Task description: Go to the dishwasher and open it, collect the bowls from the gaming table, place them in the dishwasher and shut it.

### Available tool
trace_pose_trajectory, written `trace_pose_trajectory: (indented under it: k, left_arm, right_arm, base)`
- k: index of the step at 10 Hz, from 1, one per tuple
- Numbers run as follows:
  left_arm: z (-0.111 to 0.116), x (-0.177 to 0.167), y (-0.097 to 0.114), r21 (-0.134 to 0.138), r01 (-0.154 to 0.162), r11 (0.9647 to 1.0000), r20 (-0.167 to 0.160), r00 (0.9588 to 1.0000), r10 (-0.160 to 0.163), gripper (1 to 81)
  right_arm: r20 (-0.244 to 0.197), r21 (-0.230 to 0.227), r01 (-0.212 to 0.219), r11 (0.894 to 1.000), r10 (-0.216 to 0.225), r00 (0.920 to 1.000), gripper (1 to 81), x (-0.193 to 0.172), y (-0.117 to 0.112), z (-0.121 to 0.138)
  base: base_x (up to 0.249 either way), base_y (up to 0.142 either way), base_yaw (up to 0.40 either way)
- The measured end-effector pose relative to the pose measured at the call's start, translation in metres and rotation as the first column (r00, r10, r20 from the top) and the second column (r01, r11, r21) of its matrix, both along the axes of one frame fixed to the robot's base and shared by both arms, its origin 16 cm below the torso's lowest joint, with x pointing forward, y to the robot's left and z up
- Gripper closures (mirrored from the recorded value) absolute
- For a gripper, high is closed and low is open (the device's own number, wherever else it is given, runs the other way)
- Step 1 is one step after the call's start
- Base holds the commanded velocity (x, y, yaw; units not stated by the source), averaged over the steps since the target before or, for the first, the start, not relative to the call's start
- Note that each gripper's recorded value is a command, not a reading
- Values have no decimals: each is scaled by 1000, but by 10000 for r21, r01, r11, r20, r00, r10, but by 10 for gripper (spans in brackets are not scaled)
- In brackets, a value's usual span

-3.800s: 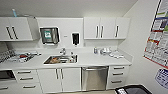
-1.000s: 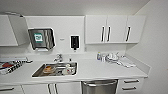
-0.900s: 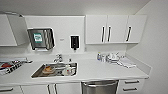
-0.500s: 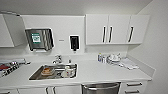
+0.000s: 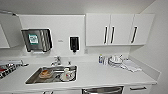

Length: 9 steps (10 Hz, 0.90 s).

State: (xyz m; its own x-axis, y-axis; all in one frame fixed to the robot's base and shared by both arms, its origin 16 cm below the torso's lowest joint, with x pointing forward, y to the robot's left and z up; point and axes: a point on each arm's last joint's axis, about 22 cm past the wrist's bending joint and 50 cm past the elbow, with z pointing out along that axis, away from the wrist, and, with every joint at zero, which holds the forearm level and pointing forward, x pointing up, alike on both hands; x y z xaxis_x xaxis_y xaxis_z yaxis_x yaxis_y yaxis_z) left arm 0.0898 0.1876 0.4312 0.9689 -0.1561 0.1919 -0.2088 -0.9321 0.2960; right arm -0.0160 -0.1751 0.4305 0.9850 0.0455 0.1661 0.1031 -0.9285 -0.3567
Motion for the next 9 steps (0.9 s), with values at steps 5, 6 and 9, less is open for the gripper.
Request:
trace_pose_trajectory:
  k: [5,6,9]
  left_arm:
    - [1,6,0,-8,-4,10000,56,10000,4,10]
    - [0,5,0,-8,-7,10000,56,10000,7,10]
    - [-1,-4,3,26,-29,10000,-124,9999,29,10]
  right_arm:
    - [43,-11,21,10000,-21,10000,10,4,-1,0]
    - [45,-18,33,10000,-33,10000,10,4,-2,0]
    - [-82,-19,23,10000,-23,10000,10,-5,-2,0]
  base:
    - [55,0,0]
    - [0,0,0]
    - [0,0,0]
